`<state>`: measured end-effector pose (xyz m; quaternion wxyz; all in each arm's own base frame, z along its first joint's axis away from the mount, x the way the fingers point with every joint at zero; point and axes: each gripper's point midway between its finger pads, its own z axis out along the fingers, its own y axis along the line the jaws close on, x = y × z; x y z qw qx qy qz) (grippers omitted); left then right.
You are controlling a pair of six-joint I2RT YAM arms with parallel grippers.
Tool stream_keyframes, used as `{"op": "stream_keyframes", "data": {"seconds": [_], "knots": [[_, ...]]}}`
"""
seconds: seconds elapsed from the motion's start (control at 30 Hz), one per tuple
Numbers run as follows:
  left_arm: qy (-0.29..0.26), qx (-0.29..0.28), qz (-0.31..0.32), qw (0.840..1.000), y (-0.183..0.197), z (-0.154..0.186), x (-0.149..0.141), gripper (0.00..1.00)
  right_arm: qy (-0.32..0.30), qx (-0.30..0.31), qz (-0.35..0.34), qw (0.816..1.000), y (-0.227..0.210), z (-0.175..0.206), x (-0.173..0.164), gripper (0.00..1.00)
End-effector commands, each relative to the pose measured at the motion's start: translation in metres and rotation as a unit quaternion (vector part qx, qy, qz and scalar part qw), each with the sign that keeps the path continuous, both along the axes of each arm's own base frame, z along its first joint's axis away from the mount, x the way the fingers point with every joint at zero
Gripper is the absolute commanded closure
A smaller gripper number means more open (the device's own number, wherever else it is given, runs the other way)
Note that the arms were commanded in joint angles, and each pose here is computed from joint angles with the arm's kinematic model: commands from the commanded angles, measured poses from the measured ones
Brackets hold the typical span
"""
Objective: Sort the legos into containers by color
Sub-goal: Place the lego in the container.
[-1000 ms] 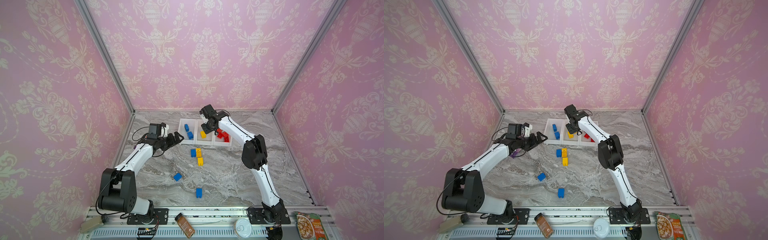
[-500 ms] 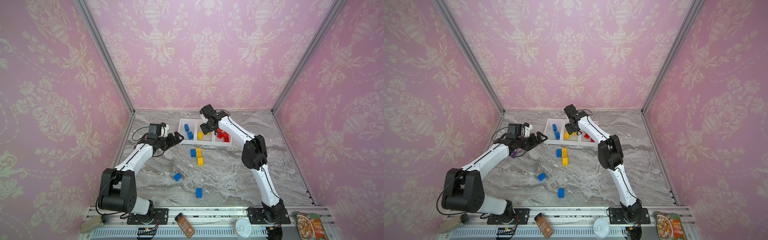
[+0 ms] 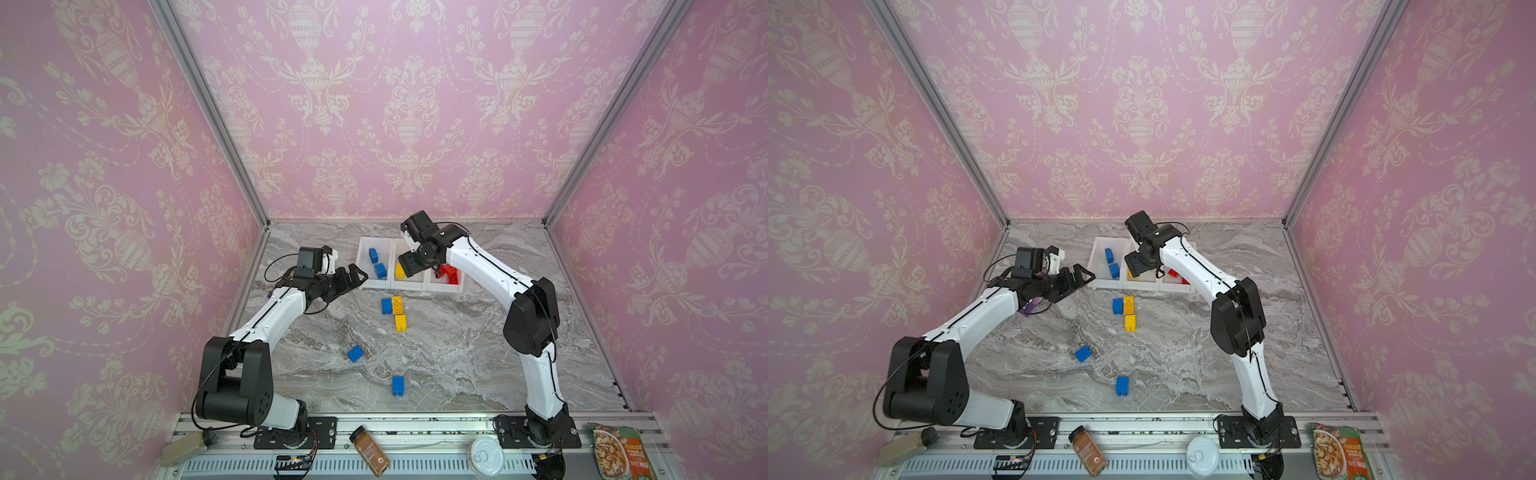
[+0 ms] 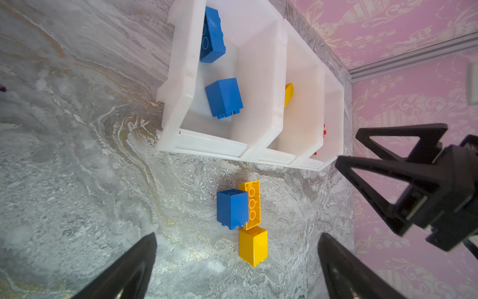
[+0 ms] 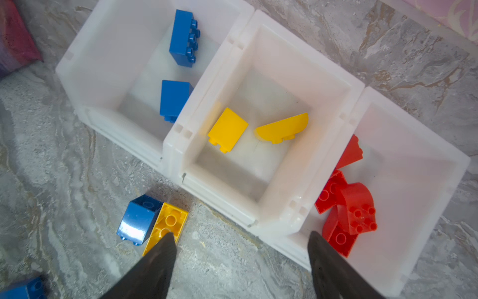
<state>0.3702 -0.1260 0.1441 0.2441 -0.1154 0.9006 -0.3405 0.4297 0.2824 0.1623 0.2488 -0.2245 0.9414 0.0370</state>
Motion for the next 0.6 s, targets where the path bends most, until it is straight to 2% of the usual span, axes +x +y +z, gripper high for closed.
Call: {"op": "stream_keyframes", "data": {"seconds": [0.0, 0.17, 0.3, 0.43, 0.57], "knots": [[0.008, 0.014, -0.005, 1.000, 0.004, -0.007, -0.004, 0.01, 0.024, 0.020, -0.019, 0.999, 0.005, 0.002, -0.034, 0.14], [0.012, 0.019, -0.004, 1.000, 0.005, -0.009, -0.004, 0.01, 0.058, 0.067, -0.034, 0.996, 0.019, -0.012, -0.074, 0.10], [0.013, 0.022, -0.003, 1.000, 0.006, -0.011, -0.004, 0.01, 0.089, 0.075, -0.046, 0.992, 0.028, -0.032, -0.100, 0.09], [0.015, 0.023, -0.003, 1.000, 0.007, -0.011, -0.004, 0.01, 0.113, 0.076, -0.072, 0.988, 0.033, -0.053, -0.114, 0.10], [0.015, 0.026, -0.003, 1.000, 0.007, -0.011, -0.004, 0.01, 0.123, 0.071, -0.096, 0.985, 0.035, -0.075, -0.121, 0.14]]}}
